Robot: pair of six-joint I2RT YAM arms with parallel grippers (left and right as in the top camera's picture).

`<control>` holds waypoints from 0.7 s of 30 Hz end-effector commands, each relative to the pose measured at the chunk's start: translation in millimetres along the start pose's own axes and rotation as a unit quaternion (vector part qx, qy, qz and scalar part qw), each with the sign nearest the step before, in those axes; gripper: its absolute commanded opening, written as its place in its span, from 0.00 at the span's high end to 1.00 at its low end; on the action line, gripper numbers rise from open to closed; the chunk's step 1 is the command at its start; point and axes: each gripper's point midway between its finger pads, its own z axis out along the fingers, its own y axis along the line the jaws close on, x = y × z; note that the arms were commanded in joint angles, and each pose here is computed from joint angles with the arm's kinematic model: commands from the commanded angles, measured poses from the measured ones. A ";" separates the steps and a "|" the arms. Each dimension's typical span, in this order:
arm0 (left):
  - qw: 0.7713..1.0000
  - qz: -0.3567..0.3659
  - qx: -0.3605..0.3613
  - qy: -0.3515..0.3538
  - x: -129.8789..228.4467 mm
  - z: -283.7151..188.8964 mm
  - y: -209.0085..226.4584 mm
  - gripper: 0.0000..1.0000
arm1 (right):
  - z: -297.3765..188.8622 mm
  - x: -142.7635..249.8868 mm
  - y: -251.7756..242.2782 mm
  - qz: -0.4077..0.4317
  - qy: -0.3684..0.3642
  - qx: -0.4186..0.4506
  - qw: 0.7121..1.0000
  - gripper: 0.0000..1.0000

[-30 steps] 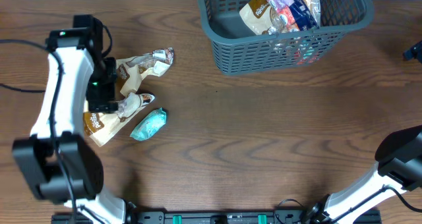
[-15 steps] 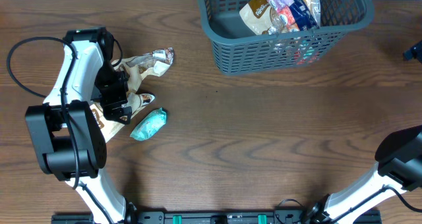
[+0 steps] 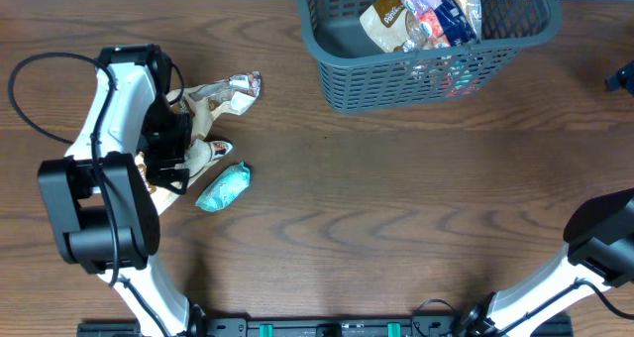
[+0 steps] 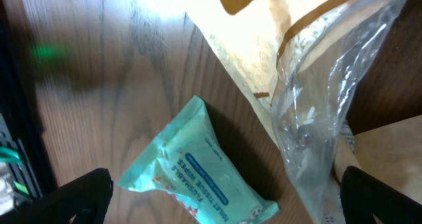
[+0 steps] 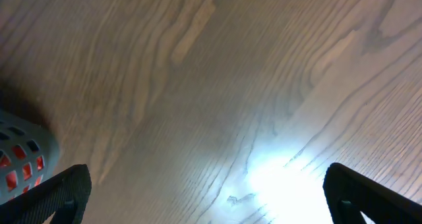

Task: Pack container
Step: 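Lower the left gripper onto the lower tan PanTree bag, then close the left gripper on the PanTree bag and lift it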

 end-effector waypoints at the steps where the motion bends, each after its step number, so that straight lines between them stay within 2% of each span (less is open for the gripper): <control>1: 0.999 0.020 0.024 -0.025 -9.4 -13.3 12.2 0.01 | -0.4 0.5 1.0 0.006 0.000 -0.002 1.000 0.01; 8: 0.993 0.029 0.107 -0.049 -17.8 -6.0 15.5 0.01 | -0.3 0.5 0.8 0.006 0.000 -0.002 1.000 0.01; 14: 0.992 0.007 0.121 -0.029 -13.3 34.0 5.3 0.01 | -0.3 0.4 0.9 0.006 0.000 -0.002 1.000 0.01; 21: 0.987 -0.018 0.148 -0.053 -22.5 33.0 -7.1 0.01 | -0.3 0.4 0.9 0.006 0.000 -0.002 1.000 0.01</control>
